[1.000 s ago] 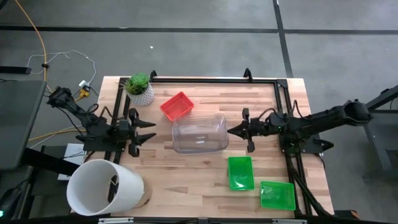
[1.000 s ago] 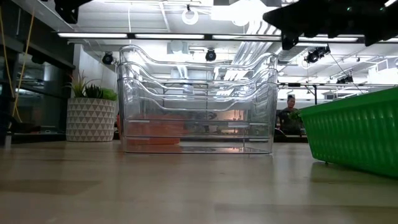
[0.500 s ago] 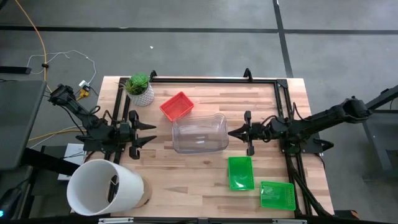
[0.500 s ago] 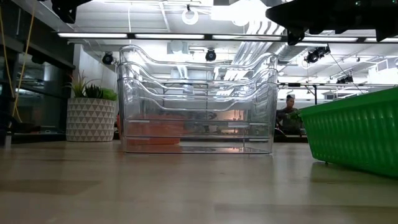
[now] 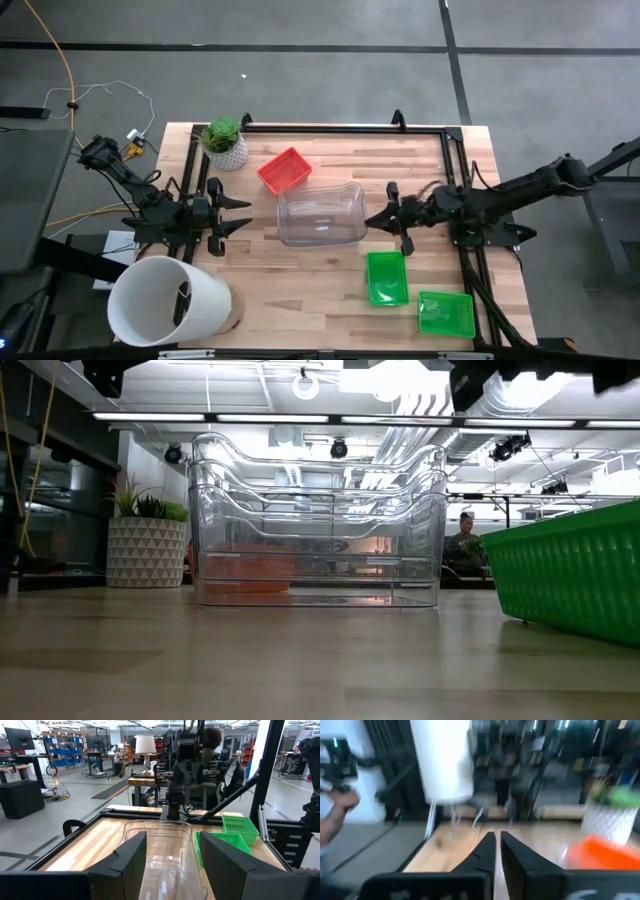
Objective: Stack baskets by color
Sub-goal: Stack the bottom green bin on the top green bins
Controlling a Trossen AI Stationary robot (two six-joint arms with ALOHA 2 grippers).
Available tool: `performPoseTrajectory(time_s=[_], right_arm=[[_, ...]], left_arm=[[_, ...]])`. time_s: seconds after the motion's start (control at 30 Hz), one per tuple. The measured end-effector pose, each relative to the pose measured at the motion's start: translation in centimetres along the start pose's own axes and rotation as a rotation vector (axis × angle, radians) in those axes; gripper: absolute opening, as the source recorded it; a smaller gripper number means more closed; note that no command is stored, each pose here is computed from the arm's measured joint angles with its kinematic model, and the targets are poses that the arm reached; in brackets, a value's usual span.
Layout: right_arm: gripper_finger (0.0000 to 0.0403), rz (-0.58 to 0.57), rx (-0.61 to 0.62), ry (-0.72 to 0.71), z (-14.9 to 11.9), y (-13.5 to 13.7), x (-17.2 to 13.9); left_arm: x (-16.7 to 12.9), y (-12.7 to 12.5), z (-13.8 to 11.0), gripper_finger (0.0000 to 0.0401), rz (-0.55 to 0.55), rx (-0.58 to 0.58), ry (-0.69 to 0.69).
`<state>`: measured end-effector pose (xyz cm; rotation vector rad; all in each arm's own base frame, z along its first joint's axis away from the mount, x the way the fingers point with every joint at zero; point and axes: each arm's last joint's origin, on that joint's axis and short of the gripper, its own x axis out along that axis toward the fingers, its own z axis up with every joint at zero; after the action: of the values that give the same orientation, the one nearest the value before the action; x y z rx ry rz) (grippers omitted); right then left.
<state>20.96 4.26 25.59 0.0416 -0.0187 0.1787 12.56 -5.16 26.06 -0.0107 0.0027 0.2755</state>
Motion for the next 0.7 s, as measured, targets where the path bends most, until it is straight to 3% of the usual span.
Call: performPoseTrajectory(time_s=[0.17, 0.4, 0.53, 0.7], right_arm=[[0.0071, -0.075, 0.105, 0.36, 2.6, 2.3, 0.8], [0.015, -0.203, 0.355, 0.834, 5.6, 6.9, -0.9], [0.0168, -0.336, 0.504, 1.02, 5.4, 9.3, -2.3], [0.0169, -0.434, 0.643, 1.237, 2.5, 12.1, -3.4]], left_arm=[[0.0, 0.0, -0.1, 0.0172, -0.01, -0.012, 0.004], [0.0, -0.1, -0.1, 0.0172, -0.019, -0.015, 0.004], [0.0, -0.1, 0.0, 0.0172, -0.019, -0.019, 0.004], [0.0, -0.1, 0.0, 0.0172, -0.02, -0.026, 0.004]])
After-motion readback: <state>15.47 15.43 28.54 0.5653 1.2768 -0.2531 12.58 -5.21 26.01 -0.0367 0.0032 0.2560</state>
